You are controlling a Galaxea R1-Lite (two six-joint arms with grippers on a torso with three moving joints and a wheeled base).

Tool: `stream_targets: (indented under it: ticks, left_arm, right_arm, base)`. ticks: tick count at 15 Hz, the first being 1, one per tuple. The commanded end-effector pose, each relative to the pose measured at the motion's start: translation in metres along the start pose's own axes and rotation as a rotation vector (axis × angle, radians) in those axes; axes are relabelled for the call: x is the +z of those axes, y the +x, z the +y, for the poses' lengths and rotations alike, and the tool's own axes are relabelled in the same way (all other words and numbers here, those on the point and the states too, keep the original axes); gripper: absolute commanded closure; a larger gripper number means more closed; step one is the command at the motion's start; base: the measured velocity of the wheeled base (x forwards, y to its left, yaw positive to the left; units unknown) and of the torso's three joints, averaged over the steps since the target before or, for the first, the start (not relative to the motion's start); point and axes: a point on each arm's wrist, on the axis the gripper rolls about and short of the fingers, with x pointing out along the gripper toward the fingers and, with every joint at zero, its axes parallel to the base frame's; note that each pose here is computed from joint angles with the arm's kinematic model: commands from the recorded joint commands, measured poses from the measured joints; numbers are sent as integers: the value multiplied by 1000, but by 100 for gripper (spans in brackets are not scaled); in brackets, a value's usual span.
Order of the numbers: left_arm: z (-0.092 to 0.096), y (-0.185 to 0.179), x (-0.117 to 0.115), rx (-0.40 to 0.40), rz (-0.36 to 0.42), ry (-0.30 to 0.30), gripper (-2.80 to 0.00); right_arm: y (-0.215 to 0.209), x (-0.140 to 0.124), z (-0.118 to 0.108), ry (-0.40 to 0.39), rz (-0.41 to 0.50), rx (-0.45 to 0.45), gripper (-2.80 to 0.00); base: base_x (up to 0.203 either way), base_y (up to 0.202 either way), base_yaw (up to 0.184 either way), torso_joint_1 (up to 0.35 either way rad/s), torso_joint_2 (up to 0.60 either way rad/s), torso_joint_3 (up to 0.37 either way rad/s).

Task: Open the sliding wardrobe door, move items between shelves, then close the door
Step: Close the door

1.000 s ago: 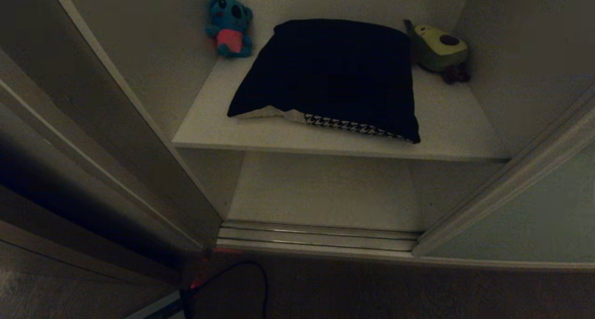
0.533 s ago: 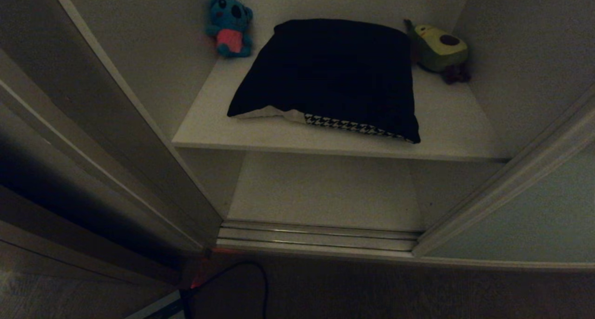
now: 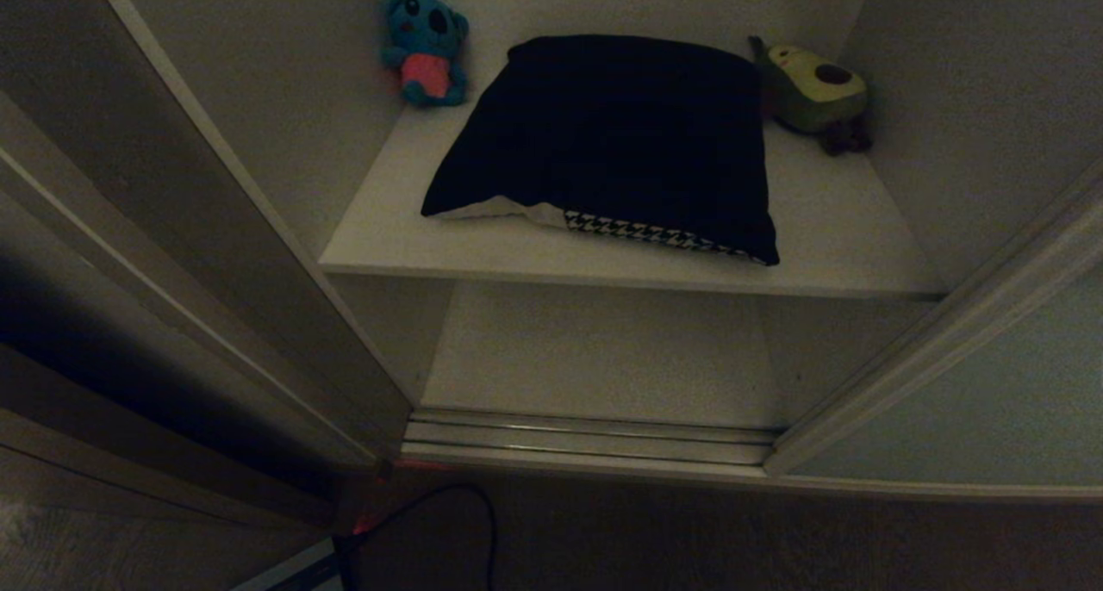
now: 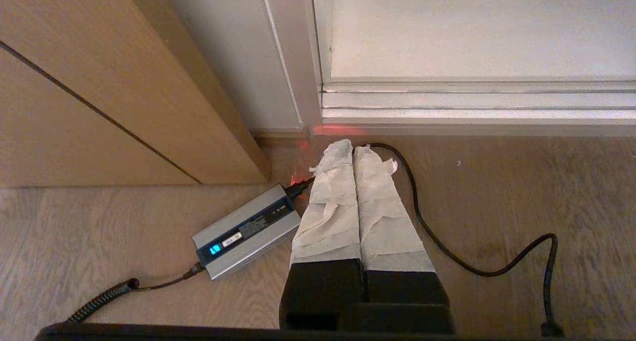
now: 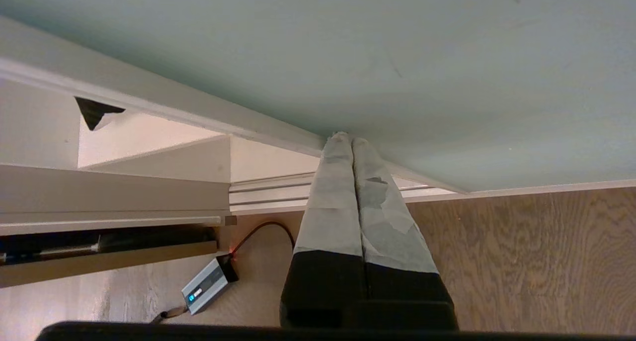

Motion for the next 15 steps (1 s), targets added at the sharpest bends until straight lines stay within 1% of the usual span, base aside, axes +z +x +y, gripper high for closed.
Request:
stream_targets:
  ticks: [1, 5, 7, 15]
  left_arm:
    - [0, 0, 0, 0, 1, 1, 0]
    - [0, 0, 0, 0, 1, 1, 0]
    - [0, 0, 0, 0, 1, 1, 0]
    - [0, 0, 0, 0, 1, 1, 0]
  right_arm:
    - [2, -2, 1, 1, 14, 18, 0]
    - [4, -2, 2, -17, -3, 39, 0]
    - [4, -5, 7, -27, 10, 67, 0]
    - [5, -21, 45, -101, 115, 326, 0]
  base:
    - [0, 0, 0, 0, 0, 0]
    - [0, 0, 0, 0, 0, 0]
    - [0, 0, 0, 0, 0, 0]
    - [0, 0, 0, 0, 0, 0]
